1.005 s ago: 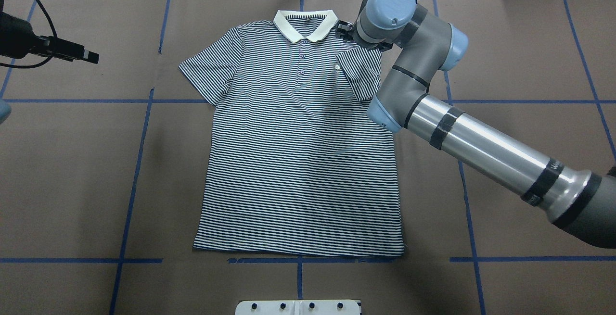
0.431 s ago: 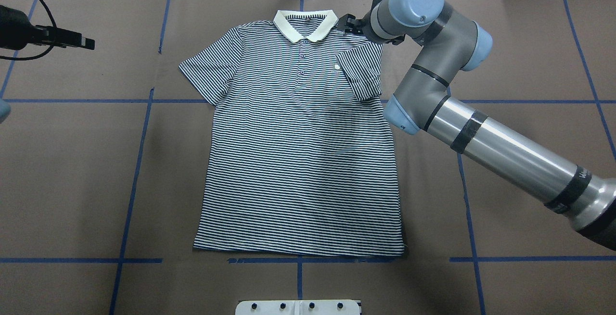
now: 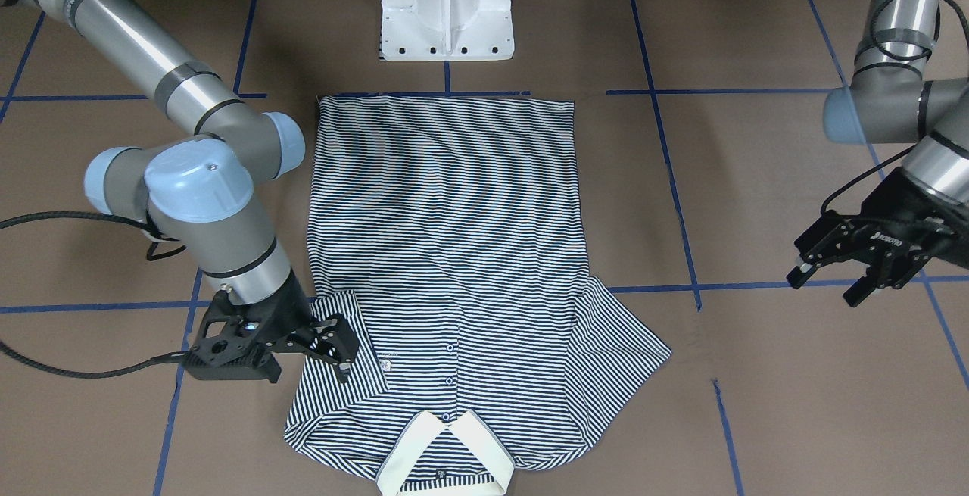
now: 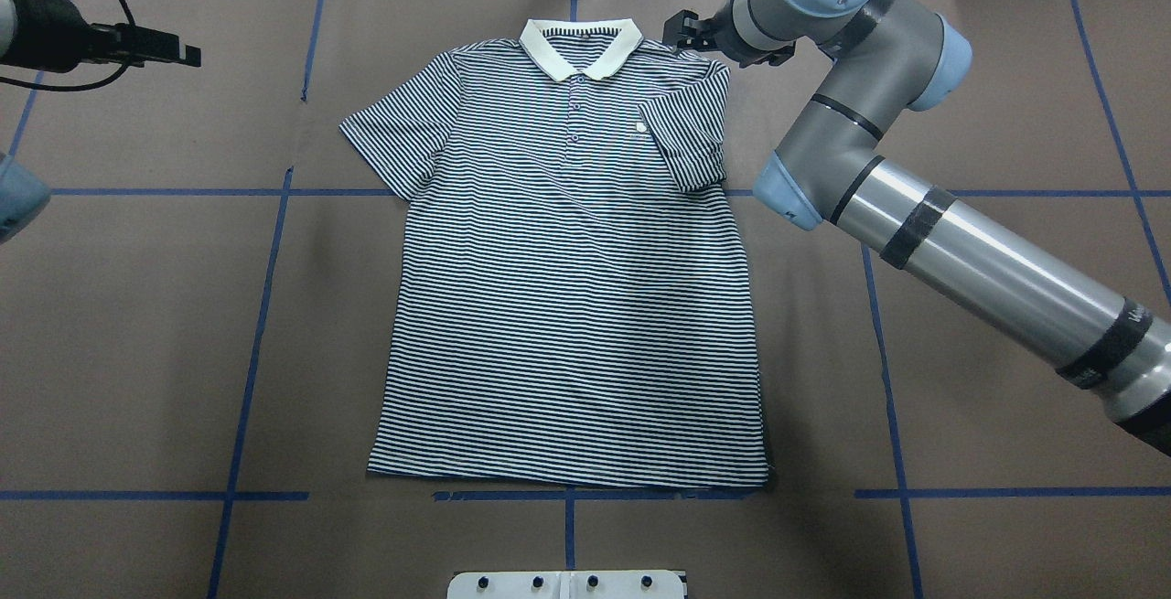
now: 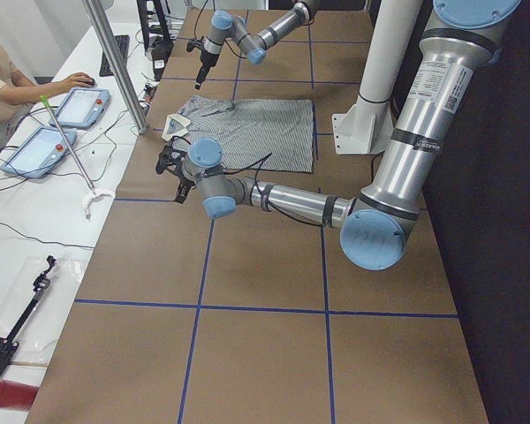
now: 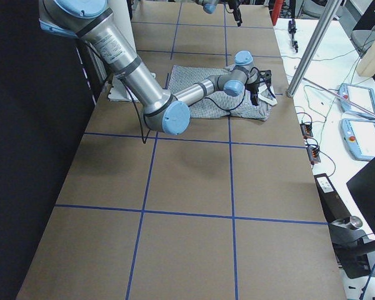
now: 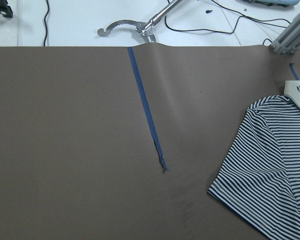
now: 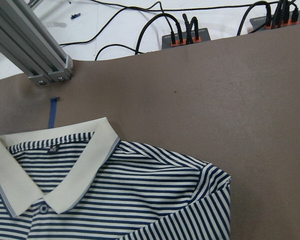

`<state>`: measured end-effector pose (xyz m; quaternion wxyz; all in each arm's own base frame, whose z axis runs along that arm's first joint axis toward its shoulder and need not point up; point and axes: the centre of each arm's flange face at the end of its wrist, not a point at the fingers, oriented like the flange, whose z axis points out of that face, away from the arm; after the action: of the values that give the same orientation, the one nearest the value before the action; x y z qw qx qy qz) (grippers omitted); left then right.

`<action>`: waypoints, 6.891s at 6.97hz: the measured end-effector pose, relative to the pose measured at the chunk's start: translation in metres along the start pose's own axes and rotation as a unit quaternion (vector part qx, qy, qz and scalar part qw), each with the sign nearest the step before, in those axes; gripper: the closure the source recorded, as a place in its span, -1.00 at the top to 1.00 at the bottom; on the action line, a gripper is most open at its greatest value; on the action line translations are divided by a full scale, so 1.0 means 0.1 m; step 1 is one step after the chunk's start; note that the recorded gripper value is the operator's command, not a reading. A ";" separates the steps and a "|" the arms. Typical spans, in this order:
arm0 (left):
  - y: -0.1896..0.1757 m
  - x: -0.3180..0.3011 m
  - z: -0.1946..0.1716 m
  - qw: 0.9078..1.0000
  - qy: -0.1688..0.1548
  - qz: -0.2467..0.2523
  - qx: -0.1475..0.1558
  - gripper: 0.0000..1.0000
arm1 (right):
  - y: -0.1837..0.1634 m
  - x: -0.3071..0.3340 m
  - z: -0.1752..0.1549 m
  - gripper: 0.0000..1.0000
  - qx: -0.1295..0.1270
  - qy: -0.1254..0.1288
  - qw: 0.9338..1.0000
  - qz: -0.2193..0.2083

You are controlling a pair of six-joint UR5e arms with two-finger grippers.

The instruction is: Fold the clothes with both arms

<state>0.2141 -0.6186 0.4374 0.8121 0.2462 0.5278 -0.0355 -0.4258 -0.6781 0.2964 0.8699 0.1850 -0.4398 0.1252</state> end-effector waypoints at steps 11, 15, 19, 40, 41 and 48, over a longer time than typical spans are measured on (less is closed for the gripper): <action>0.32 0.90 1.90 0.988 -0.124 -0.068 -0.060 -0.36 | -0.68 1.66 -0.35 1.00 -0.045 0.013 0.997 -0.067; 0.30 0.97 1.96 0.988 -0.124 -0.066 -0.062 -1.00 | -0.66 1.71 -0.34 1.00 -0.046 0.015 0.997 -0.067; 0.06 1.42 1.89 0.990 -0.111 -0.065 -0.057 -1.00 | -0.65 1.69 -0.33 1.00 -0.047 0.015 0.997 -0.067; 1.42 2.53 0.92 0.986 0.161 -0.037 -0.002 0.56 | 3.61 0.87 -1.29 0.84 -0.064 0.085 0.948 0.298; 1.48 2.55 0.92 0.986 0.165 -0.034 -0.004 0.56 | 3.77 0.82 -1.27 0.84 -0.066 0.096 0.946 0.303; 1.51 2.58 0.87 0.985 0.166 -0.035 0.010 0.58 | 4.63 0.46 -1.23 0.26 -0.125 0.102 0.952 0.262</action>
<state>0.4488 -0.4724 0.2948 0.7088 0.2382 0.6635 -0.0275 -0.4865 -0.2053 0.3646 0.8632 -0.0607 -0.3935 0.3105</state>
